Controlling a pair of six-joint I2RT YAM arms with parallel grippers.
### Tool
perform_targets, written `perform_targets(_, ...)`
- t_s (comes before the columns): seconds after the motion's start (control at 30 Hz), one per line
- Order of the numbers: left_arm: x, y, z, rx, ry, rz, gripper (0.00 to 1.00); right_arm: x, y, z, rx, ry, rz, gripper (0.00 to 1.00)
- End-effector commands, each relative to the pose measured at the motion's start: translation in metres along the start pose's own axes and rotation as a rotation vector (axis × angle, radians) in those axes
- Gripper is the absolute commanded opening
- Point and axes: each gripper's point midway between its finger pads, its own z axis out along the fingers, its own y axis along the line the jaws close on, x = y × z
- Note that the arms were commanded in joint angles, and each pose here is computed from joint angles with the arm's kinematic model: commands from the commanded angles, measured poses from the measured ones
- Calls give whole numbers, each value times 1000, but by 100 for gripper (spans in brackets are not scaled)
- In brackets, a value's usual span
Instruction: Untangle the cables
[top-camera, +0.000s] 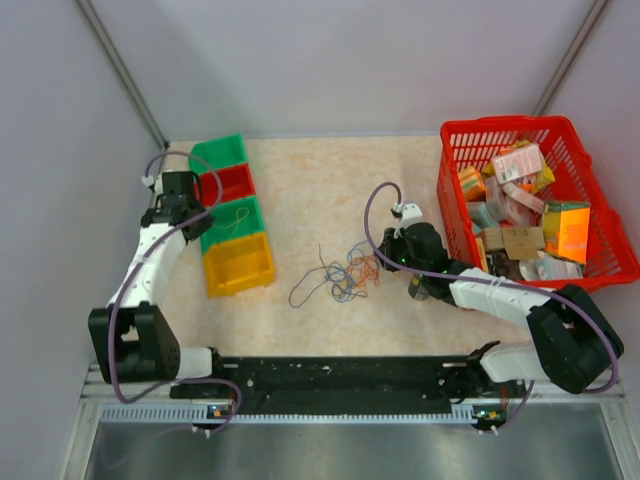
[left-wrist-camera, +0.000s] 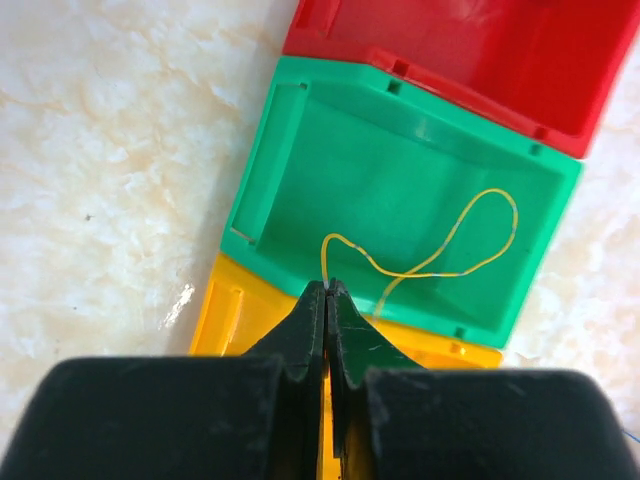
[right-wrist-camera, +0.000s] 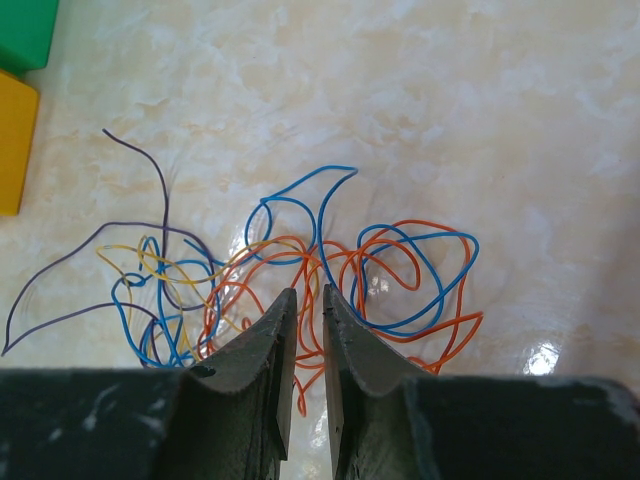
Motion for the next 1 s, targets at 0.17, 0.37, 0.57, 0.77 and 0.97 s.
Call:
perform_targets(0.17, -16, 13, -88, 92, -163, 29, 0, -22, 6, 2, -21, -60, 10, 17)
perform_targets(0.37, 27, 31, -99, 118, -89, 22, 0, -18, 7, 6, -28, -45, 17, 16)
perform_targets(0.57, 67, 38, -79, 81, 89, 94, 0, -15, 6, 7, -22, -34, 18, 16)
perform_targets(0.77, 77, 34, -63, 11, 129, 237, 0, -17, 5, 6, -18, -41, 16, 16)
perform_targets(0.97, 68, 18, -45, -142, 92, 456, 0, -19, 6, 4, -19, -45, 14, 16)
